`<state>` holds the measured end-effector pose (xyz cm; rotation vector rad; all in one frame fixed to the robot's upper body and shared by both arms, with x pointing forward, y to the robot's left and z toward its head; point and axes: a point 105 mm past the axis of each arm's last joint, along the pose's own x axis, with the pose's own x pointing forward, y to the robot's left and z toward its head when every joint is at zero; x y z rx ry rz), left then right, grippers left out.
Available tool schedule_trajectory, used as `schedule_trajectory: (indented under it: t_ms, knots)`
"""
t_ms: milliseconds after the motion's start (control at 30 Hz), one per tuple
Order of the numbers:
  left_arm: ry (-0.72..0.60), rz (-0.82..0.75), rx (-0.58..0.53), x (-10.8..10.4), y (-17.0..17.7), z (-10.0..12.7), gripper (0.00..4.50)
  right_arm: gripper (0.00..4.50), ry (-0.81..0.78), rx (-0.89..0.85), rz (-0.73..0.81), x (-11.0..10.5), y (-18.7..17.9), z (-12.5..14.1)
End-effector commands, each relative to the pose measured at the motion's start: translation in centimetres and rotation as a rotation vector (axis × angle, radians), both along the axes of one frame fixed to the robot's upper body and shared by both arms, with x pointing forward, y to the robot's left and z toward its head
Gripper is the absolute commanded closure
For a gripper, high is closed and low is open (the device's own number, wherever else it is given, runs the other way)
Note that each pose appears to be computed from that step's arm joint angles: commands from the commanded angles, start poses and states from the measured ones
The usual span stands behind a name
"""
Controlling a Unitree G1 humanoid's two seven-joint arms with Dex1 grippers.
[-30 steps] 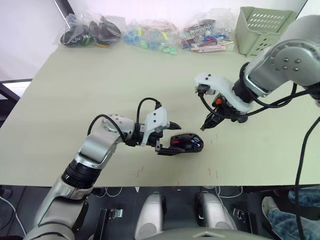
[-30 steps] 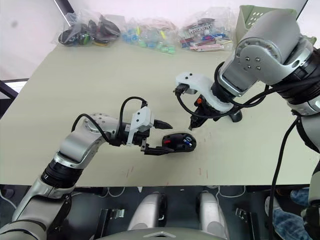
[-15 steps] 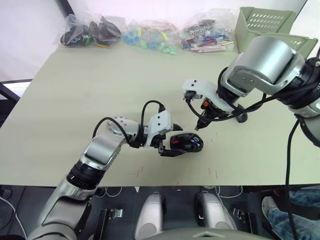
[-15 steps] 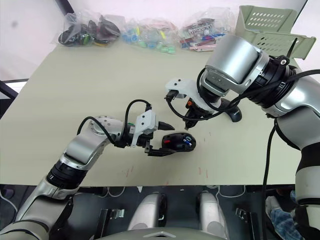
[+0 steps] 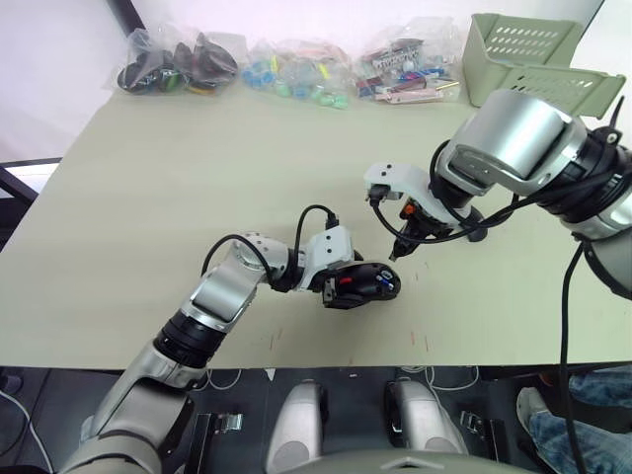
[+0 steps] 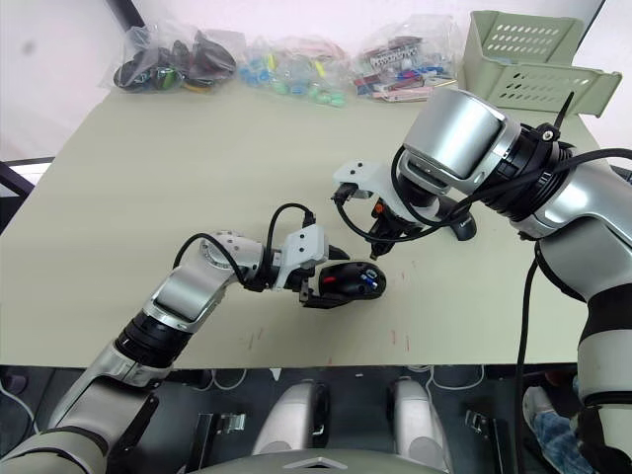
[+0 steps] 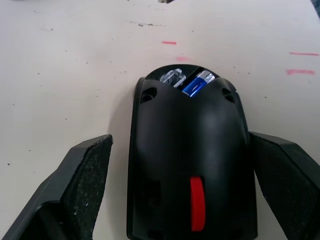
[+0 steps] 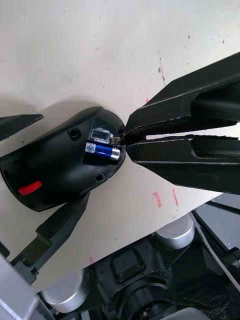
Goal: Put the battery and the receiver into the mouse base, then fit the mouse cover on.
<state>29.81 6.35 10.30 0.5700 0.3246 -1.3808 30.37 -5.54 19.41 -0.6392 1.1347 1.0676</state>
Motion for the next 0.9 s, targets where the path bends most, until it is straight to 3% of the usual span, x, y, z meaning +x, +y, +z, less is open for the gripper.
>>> schedule_trajectory:
  t_ms: [33, 133, 200, 900]
  knots:
    - [-0.036, -0.029, -0.003, -0.1, -0.7, 0.3, 0.06, 4.50, -0.024, 0.032, 0.011, -0.1, 0.4, 0.9]
    - [-0.034, -0.033, -0.003, -0.2, -0.8, 0.1, 0.72, 4.50, -0.021, 0.032, 0.005, -0.1, 0.3, 0.8]
    - [-0.037, -0.031, -0.006, -0.3, -0.8, 0.1, 1.49, 4.50, -0.018, 0.031, 0.002, -0.2, 0.3, 0.7]
    - [-0.046, -0.024, -0.008, -0.1, -0.8, -0.1, 1.49, 4.50, -0.004, 0.021, -0.011, 0.1, 1.1, -1.7]
